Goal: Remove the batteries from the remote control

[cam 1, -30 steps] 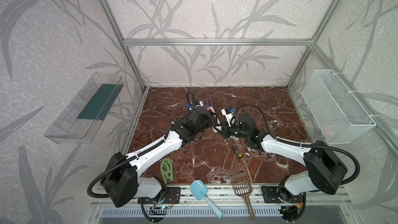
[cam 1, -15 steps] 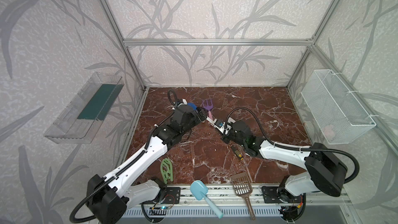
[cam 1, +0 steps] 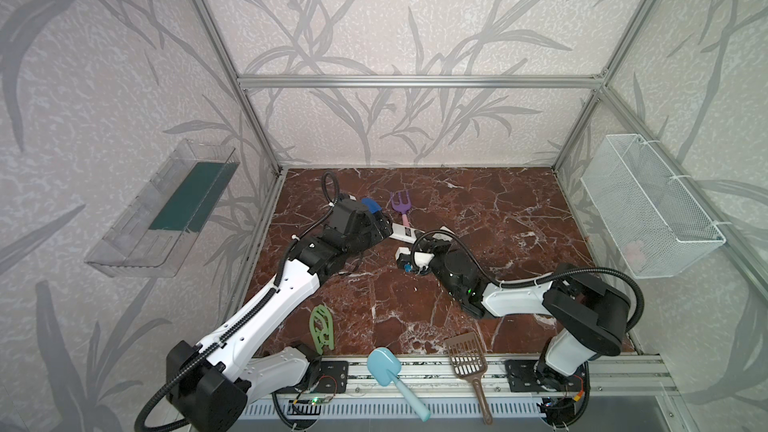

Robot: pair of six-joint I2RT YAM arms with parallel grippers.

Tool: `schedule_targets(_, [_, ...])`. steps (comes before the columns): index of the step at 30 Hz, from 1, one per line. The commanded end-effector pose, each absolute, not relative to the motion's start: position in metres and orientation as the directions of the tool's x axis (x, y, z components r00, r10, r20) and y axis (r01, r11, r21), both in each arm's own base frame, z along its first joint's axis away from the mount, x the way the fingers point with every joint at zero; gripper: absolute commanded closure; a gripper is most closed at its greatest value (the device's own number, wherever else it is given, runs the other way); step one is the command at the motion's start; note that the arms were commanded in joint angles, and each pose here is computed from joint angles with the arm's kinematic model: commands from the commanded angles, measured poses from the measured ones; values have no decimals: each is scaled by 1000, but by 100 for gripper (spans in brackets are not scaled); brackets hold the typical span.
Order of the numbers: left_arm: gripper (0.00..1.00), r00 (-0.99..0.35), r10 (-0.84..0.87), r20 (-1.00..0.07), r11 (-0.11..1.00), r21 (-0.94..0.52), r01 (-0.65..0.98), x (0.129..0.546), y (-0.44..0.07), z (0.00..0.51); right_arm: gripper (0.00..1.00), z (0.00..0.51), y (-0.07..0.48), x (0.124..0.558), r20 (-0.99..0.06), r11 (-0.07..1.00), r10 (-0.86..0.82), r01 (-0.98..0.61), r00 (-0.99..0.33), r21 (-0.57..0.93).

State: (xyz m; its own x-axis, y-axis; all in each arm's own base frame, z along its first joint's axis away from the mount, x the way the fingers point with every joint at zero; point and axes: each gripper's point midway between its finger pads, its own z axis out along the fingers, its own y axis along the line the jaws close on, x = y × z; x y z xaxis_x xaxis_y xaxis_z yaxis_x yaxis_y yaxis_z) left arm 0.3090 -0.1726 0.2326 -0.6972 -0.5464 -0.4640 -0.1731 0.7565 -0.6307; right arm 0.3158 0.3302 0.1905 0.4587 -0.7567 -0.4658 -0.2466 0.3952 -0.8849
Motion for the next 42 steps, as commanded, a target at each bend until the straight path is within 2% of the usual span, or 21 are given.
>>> schedule_targets(1, [13, -689, -565, -453, 733, -659, -168, 312, -176, 244, 96, 239, 326, 311, -419, 464, -745, -48, 520, -885])
schedule_targets(9, [17, -692, -593, -413, 680, -717, -154, 318, -188, 241, 97, 252, 333, 299, -406, 468, -730, -32, 550, -883])
schedule_targets(18, [47, -655, -668, -354, 557, -821, -125, 322, -195, 249, 97, 257, 331, 300, -437, 492, -723, -46, 534, -870])
schedule_targets(25, [59, -625, -701, -344, 512, -852, -106, 323, -194, 254, 95, 258, 330, 296, -516, 525, -683, -143, 517, -839])
schedule_targets(31, [65, -609, -735, -298, 440, -893, -95, 327, -198, 264, 94, 264, 327, 294, -586, 577, -640, -192, 497, -794])
schedule_targets(37, [77, -605, -744, -285, 423, -901, -96, 327, -198, 268, 93, 269, 326, 298, -583, 590, -649, -161, 489, -791])
schedule_targets(42, [87, -609, -748, -263, 421, -898, -129, 327, -198, 259, 88, 274, 326, 300, -553, 585, -667, -108, 500, -804])
